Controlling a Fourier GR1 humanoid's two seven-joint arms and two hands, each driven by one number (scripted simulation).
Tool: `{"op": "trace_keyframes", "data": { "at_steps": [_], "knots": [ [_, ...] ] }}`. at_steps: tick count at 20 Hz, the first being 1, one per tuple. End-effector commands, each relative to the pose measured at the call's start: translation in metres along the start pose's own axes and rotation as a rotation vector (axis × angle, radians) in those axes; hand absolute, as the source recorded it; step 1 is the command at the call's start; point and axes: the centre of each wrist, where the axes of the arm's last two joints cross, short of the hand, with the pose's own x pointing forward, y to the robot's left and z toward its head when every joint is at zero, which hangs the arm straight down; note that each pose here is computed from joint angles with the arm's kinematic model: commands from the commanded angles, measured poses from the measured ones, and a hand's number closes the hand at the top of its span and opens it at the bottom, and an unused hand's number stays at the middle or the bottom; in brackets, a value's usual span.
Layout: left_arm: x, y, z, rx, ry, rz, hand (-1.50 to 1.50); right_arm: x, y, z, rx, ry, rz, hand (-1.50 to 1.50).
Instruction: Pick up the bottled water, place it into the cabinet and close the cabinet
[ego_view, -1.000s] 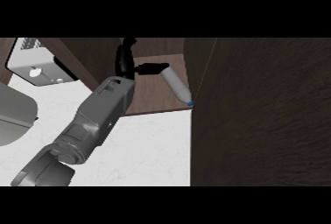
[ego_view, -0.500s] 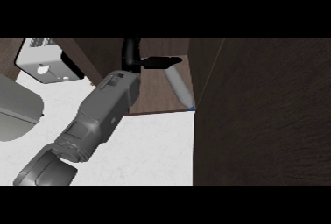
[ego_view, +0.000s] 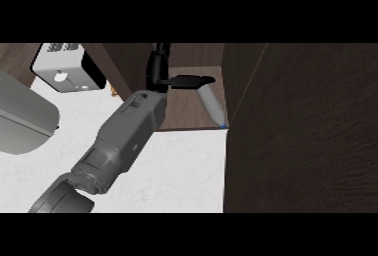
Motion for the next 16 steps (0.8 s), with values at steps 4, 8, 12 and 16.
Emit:
{"op": "trace_keyframes", "data": {
  "at_steps": [4, 8, 12, 16],
  "knots": [
    [-0.005, -0.005, 0.021, -0.06, 0.022, 0.085, -1.5, 0.026, 0.01, 0.0, -0.021, -0.016, -0.012, -1.5],
    [-0.012, -0.008, 0.048, -0.119, 0.023, 0.19, -1.5, 0.012, 0.016, -0.003, -0.033, -0.01, 0.0, -1.5],
    [-0.009, -0.015, 0.072, -0.192, 0.049, 0.294, -1.5, 0.026, 0.012, -0.005, -0.004, -0.013, -0.009, -1.5],
    [-0.004, -0.021, 0.103, -0.231, 0.005, 0.352, -1.5, 0.027, 0.015, -0.008, -0.029, -0.023, 0.007, -1.5]
  ]
}}
